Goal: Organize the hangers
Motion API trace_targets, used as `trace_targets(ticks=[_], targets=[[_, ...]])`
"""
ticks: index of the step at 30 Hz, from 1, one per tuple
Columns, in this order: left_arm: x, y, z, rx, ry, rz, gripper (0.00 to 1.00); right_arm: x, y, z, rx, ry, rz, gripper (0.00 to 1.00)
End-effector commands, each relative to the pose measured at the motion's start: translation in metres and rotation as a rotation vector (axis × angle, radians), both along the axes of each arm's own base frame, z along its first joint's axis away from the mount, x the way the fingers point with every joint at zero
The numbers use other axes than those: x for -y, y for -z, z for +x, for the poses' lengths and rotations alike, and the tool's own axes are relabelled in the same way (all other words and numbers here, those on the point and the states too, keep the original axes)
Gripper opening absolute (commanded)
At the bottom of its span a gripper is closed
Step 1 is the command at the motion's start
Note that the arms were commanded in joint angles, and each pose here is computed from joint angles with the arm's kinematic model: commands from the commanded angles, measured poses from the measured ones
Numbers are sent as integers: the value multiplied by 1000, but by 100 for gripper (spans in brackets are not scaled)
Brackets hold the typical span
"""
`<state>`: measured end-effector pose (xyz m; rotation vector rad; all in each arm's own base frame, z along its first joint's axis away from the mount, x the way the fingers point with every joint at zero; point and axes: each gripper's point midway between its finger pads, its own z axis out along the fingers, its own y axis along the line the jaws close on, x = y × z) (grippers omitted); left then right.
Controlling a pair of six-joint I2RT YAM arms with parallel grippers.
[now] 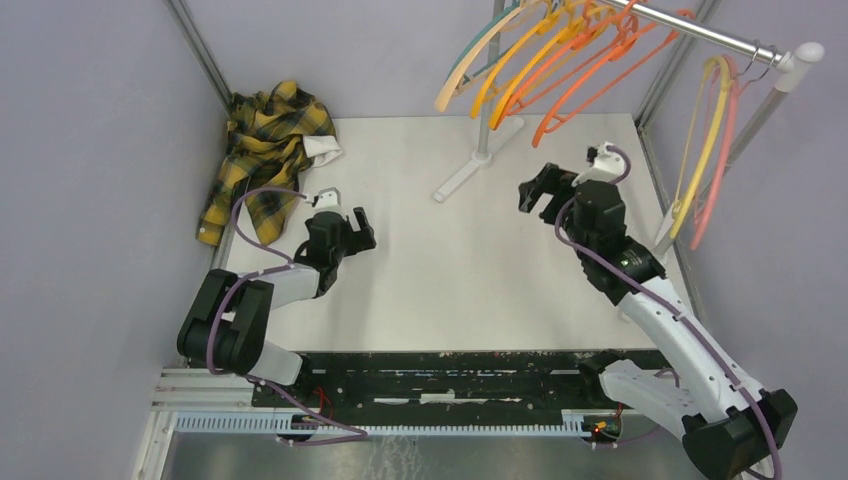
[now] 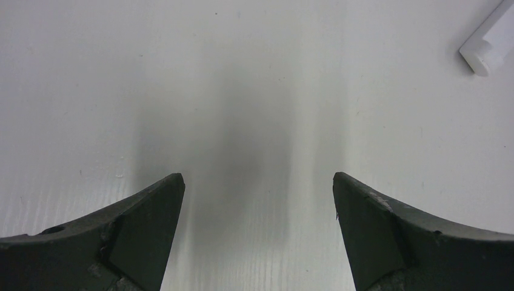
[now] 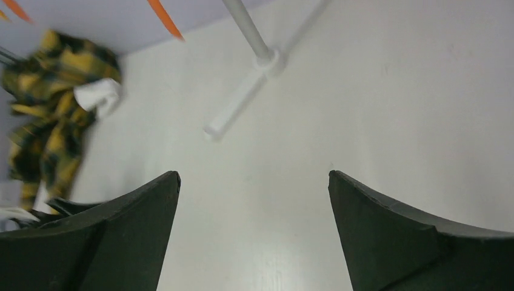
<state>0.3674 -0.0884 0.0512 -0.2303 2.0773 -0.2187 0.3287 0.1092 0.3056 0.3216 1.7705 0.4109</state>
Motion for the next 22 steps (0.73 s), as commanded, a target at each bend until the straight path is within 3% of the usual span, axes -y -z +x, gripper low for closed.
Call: trace_targets(ticks=[1,10,18,22], targets=[[-6,-11,12,36,-24,46,99,13,44,-13,-61,60,-137,100],[5,-9,12,32,17,70,99,-46,134,-20,-181,-185,-268,100],[18,-13,11,42,73,99,99,-98,172,-3,-262,-296,-459,100],[19,-13,10,42,80,94,99,-103,178,-3,-259,-300,-480,100]])
